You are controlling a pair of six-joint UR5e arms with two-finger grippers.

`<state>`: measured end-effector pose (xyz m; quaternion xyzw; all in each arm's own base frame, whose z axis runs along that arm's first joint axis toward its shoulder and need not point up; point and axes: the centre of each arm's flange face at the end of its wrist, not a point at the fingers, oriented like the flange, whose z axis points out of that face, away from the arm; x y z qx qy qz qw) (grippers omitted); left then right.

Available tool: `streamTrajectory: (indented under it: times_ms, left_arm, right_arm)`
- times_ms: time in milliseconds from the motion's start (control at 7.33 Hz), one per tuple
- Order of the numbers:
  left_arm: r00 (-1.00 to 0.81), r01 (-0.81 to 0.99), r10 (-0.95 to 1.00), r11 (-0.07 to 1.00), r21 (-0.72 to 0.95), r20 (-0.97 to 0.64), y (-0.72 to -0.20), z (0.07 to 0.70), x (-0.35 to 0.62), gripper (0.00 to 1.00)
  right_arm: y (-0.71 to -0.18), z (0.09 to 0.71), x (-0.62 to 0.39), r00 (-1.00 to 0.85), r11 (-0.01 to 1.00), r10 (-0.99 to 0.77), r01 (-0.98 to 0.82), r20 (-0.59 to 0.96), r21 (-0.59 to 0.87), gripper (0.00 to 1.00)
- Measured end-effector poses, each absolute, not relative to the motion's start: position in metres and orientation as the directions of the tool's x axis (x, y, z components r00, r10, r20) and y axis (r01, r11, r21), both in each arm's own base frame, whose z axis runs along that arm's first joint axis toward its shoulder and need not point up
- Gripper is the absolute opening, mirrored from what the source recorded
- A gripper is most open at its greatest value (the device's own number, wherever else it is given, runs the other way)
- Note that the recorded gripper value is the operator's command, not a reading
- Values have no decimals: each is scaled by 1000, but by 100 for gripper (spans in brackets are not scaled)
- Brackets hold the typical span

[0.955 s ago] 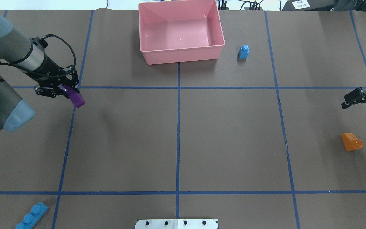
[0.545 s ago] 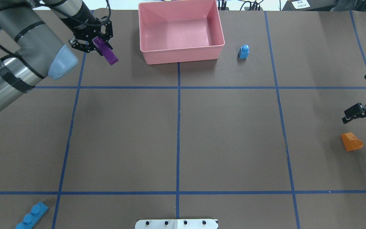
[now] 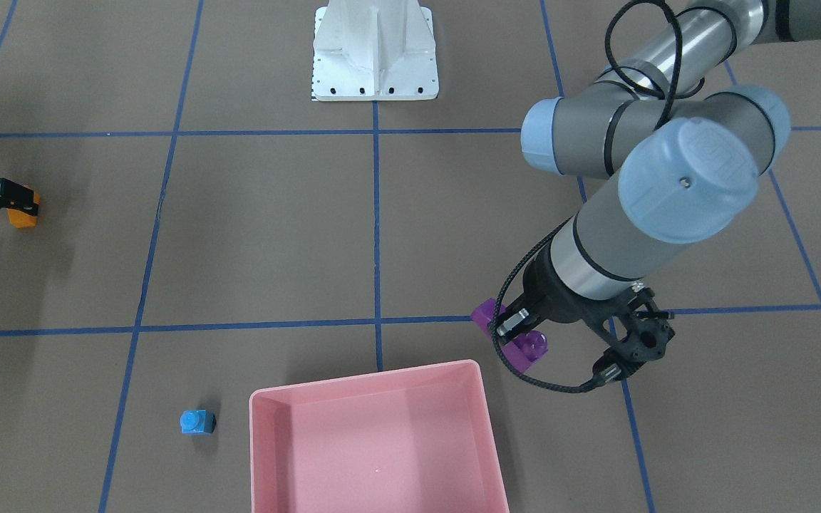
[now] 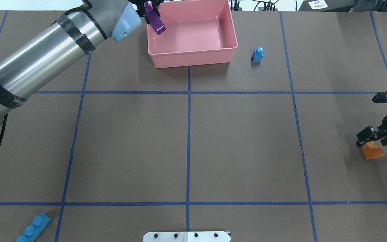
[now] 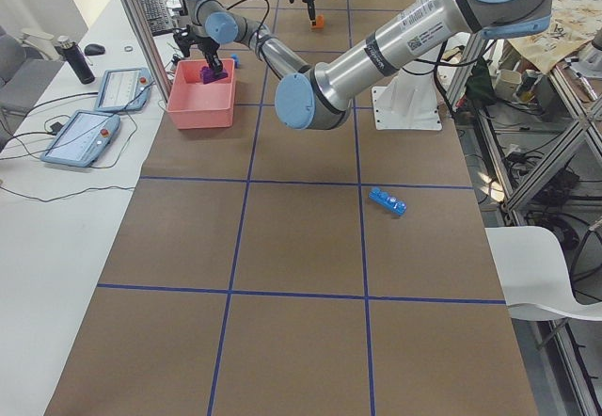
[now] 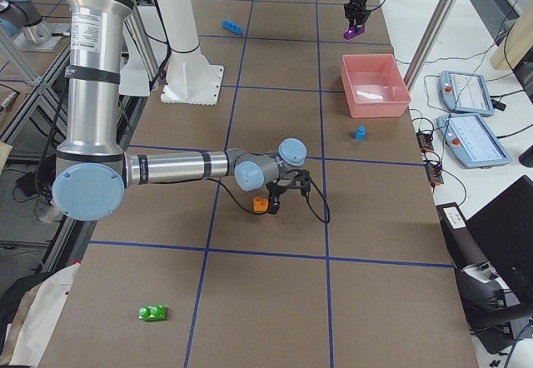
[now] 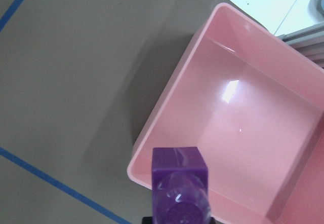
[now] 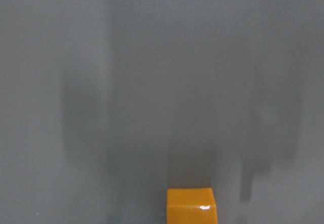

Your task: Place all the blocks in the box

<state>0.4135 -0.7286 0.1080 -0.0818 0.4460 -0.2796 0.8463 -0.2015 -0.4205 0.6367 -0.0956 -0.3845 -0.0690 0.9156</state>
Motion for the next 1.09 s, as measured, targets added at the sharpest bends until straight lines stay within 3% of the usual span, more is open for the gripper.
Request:
streamTrajectory:
  times_ms: [136, 545, 682, 818, 1091]
  left_arm:
    - [456, 416, -542, 831, -369, -706, -730, 105, 436, 0]
    - [481, 458, -494, 846, -273, -724, -718, 115, 515, 0]
    - [475, 472, -477, 847, -244, -739, -720, 124, 526, 45]
    - [471, 484, -466, 847, -222, -749, -724, 133, 531, 99]
    - [465, 495, -443, 848, -190, -767, -738, 138, 520, 100]
  right_arm:
    - [-415, 642, -205, 698, 968, -56, 212, 714, -131, 3]
    - [-407, 639, -205, 688, 965, -56, 223, 723, -138, 0]
    - [-407, 633, -205, 679, 965, -59, 226, 732, -132, 0]
    - [-408, 623, -206, 668, 966, -64, 227, 741, -122, 0]
    - [-425, 596, -214, 649, 973, -78, 215, 757, -85, 0]
